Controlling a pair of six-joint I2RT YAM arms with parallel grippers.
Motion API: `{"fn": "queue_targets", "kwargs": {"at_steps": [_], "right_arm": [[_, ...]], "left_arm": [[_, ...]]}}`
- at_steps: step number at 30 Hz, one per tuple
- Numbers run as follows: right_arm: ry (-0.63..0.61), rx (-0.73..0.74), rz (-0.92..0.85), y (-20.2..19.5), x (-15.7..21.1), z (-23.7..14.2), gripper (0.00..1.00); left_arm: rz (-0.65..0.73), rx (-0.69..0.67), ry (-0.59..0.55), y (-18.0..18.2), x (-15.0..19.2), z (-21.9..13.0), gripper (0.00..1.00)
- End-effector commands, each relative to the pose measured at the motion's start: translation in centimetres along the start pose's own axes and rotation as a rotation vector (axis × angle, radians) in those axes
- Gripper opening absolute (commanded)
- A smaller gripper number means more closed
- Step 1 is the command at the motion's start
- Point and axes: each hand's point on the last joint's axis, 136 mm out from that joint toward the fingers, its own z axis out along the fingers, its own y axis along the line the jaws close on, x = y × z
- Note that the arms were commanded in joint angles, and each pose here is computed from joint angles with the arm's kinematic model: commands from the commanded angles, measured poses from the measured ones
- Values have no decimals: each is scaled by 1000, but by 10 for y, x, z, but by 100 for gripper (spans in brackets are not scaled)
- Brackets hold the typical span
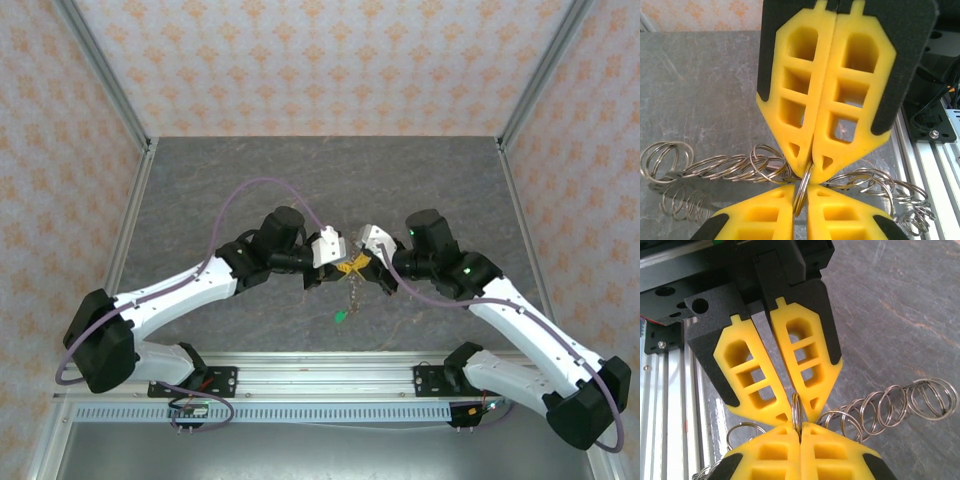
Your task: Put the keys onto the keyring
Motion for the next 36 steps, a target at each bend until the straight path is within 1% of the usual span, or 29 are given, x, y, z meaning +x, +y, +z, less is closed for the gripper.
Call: {"fn": "queue_targets", "kwargs": {"at_steps": [1,3,6,7,8,9,12,17,22,27,29,33,34,36], "right_arm": [[37,52,-66,-3,-9,-9,1],[66,62,-77,-4,-9,-10,1],[77,62,-83,-3,-12,-12,1],[76,60,-86,-2,-12,-12,1],[74,58,-86,-2,-13,-12,2],[71,54,-87,-1,-13,-12,2],[55,55,-84,-1,-13,-11,9],[-10,39,-57,3,-10,-6,12],[-86,-14,13,4,-3,-4,18],[-139,-39,68,1,5,-2,18],[-160,-46,79,0,5,-1,16],[-198,-54,103,-1,5,1,15],[-205,-50,104,-1,4,1,16],[-220,-34,98,-3,3,0,23]], "left_arm": [[8,-7,17,1,0,4,13],[6,-16,11,2,-1,3,13],[2,-18,0,2,-2,4,12],[4,-19,-6,2,-4,3,7],[3,-16,-6,2,-4,4,1],[4,-15,-10,1,-5,4,0],[7,-13,-22,1,-7,3,0],[13,11,-77,-3,-17,2,0],[26,29,-130,-7,-25,-1,0],[33,38,-154,-9,-30,-5,0],[33,42,-159,-10,-31,-6,0],[30,55,-168,-12,-32,-6,0],[28,55,-168,-12,-31,-6,0],[25,48,-166,-10,-31,-6,0]]}}
